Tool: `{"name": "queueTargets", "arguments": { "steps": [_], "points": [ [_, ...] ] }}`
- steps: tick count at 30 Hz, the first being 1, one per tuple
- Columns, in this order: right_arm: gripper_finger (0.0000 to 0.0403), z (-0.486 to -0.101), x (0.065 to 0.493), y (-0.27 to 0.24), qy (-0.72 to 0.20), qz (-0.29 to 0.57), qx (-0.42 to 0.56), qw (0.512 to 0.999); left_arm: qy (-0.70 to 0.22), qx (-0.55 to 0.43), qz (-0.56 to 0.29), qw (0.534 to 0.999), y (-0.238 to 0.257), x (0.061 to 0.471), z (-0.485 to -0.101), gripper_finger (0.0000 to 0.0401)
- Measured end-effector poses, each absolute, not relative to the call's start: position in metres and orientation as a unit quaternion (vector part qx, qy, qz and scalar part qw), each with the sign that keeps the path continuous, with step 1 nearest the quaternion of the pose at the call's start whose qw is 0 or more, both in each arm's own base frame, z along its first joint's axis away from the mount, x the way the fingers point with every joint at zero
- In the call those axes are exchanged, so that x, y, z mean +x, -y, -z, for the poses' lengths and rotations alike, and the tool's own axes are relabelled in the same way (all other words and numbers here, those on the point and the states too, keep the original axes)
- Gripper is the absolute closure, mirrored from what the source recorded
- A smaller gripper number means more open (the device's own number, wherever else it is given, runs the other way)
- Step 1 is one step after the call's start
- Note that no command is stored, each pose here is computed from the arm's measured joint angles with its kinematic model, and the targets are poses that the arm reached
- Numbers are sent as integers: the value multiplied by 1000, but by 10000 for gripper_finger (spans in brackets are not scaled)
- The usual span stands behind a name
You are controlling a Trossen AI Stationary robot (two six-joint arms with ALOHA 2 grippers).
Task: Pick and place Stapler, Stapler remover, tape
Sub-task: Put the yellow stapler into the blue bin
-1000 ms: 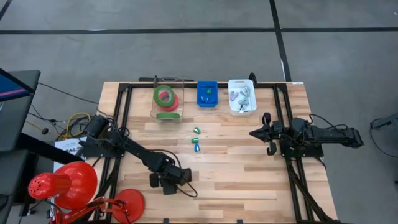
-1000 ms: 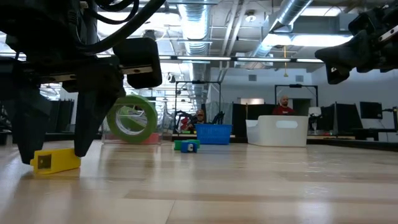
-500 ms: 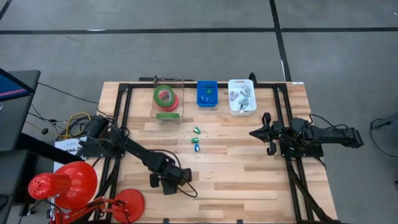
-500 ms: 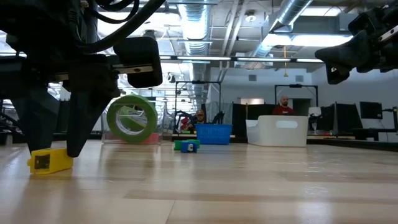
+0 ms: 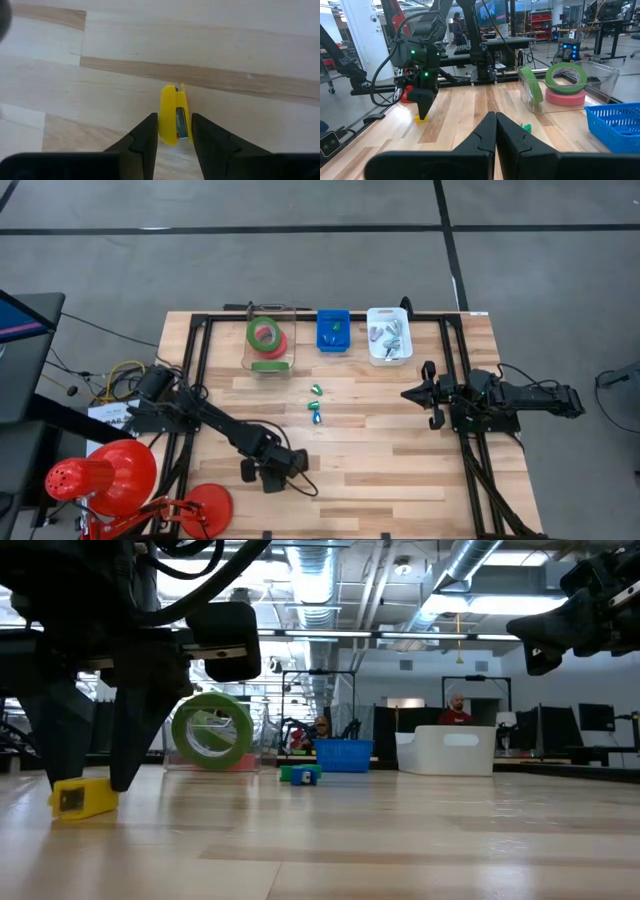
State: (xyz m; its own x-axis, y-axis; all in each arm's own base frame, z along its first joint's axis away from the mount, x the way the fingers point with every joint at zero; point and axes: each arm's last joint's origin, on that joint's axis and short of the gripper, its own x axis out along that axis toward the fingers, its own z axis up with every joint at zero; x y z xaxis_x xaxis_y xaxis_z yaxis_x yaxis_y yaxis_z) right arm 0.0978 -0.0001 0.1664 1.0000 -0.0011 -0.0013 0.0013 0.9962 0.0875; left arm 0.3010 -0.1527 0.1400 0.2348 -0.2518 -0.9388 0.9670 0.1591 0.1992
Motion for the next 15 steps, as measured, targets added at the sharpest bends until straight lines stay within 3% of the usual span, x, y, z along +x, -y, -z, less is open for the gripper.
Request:
{"name": "queueTargets", "arguments": {
  "steps": [6,15],
  "points": [
    [403,-166,98,0,-1,1,44,999,-389,441,461,664,152,299,-155,293],
    [403,-166,98,0,-1,1,44,999,-321,445,432,716,141,290,-208,293]
  ]
}}
